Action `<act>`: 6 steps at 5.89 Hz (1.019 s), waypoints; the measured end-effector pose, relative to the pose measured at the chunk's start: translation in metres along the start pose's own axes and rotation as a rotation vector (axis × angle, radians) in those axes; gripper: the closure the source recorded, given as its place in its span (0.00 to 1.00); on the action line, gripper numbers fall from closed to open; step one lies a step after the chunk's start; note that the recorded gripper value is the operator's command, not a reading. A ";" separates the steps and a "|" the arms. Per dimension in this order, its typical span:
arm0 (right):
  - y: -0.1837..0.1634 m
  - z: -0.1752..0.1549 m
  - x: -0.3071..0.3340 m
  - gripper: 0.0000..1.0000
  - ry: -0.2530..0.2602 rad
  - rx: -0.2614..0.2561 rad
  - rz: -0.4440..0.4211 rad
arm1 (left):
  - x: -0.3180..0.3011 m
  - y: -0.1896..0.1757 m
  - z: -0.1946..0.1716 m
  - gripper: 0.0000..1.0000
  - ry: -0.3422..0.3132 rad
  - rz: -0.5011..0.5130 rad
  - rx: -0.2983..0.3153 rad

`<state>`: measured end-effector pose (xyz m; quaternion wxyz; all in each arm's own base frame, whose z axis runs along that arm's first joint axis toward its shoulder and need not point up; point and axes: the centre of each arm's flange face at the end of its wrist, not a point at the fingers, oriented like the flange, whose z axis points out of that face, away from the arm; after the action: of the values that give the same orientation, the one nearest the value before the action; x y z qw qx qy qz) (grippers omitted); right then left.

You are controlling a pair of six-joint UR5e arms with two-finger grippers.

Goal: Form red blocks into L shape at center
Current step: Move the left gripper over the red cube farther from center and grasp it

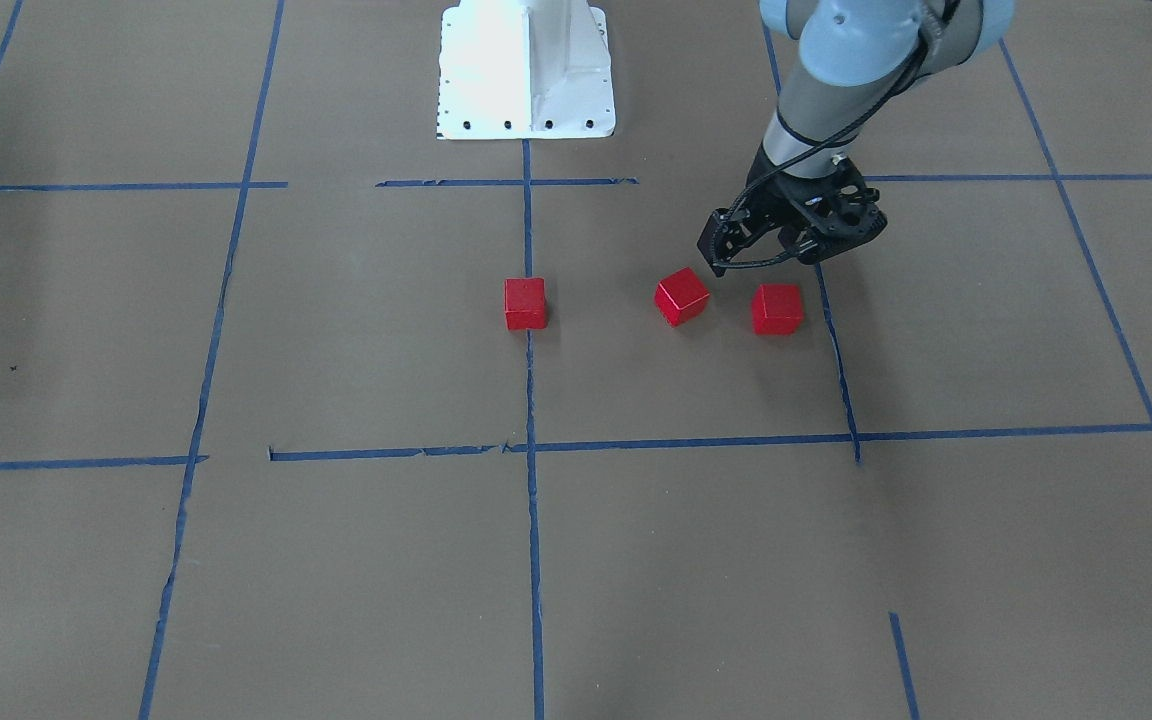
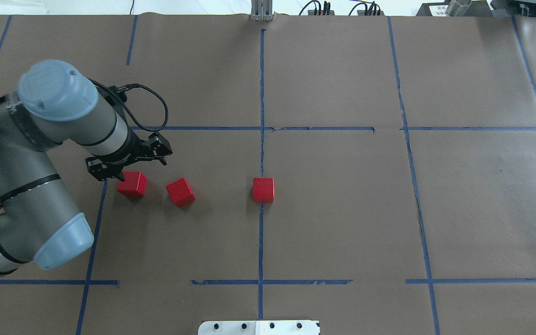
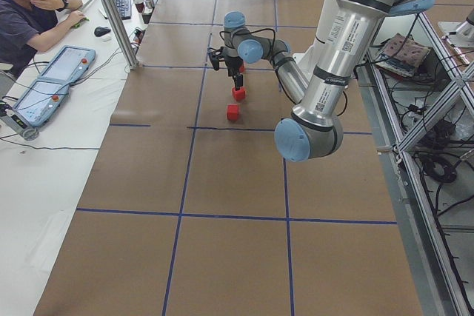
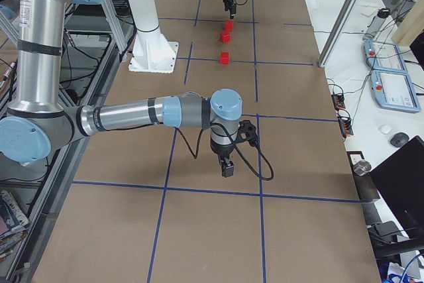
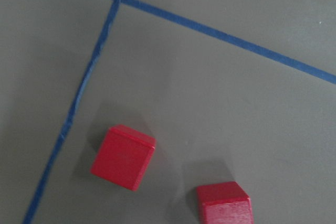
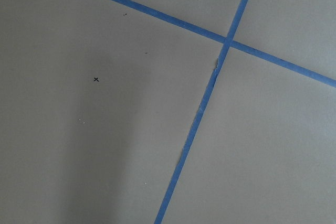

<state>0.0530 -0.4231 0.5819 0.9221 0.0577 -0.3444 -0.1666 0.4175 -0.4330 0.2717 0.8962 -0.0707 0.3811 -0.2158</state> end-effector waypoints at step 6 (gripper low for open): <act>0.007 0.006 0.003 0.00 -0.004 -0.013 0.010 | 0.034 0.029 0.070 0.00 -0.089 -0.130 0.004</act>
<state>0.0532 -0.4174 0.5904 0.9227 0.0495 -0.3453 -0.1642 0.4984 -0.4249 0.2903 0.8965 -0.1031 0.3350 -0.2711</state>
